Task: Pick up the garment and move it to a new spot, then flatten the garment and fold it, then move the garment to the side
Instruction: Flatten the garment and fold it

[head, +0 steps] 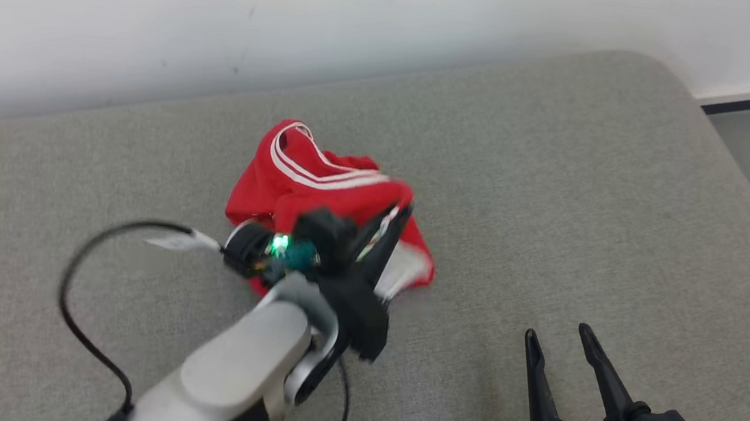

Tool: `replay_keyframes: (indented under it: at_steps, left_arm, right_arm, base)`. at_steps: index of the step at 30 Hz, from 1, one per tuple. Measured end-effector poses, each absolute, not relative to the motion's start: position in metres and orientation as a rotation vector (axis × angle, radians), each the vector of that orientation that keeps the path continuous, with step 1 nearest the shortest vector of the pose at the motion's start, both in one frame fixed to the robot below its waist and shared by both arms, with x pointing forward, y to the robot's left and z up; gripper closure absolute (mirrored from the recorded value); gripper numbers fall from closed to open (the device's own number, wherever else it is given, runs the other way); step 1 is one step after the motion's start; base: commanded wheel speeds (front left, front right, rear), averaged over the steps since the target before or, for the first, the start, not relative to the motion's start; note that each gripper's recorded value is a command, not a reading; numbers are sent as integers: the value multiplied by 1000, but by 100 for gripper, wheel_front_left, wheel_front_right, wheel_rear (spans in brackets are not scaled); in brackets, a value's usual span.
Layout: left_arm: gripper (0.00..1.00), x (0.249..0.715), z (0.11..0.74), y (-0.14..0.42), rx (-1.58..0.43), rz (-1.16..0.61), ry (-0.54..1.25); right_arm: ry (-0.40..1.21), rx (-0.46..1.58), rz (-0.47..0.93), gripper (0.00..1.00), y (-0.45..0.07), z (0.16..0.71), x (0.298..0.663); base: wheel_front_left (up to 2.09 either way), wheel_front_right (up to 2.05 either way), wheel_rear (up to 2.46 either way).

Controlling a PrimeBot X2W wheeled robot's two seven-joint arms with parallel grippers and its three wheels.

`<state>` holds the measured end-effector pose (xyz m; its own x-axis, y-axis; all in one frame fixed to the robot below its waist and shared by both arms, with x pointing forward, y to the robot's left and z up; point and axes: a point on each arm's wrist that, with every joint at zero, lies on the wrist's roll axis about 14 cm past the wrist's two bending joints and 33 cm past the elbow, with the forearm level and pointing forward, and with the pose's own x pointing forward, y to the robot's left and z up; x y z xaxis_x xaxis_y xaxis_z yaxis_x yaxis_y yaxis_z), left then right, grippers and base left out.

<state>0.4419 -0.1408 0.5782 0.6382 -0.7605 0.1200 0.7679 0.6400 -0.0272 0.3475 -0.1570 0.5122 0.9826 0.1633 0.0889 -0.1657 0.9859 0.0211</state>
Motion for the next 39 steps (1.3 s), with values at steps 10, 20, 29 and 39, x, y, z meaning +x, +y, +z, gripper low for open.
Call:
replay_keyframes:
  at_steps: [10,20,29,39]
  left_arm:
    - [100,441,721,-162,-466,-978,-183]
    - [100,410,861,-172,-877,-1105,-207]
    - [100,434,836,-169,-967,-974,-94]
    - [100,520,655,-70,-983,-513,130]
  right_arm:
    - [-130,33,125,0,-166,526,330]
    - [-153,49,73,0,-175,531,310]
    - [-181,58,49,0,-181,538,306]
    - [-179,68,75,0,-172,538,315]
  base:
    - [0,0,0]
    - [0,0,0]
    - [0,0,0]
    - [0,0,0]
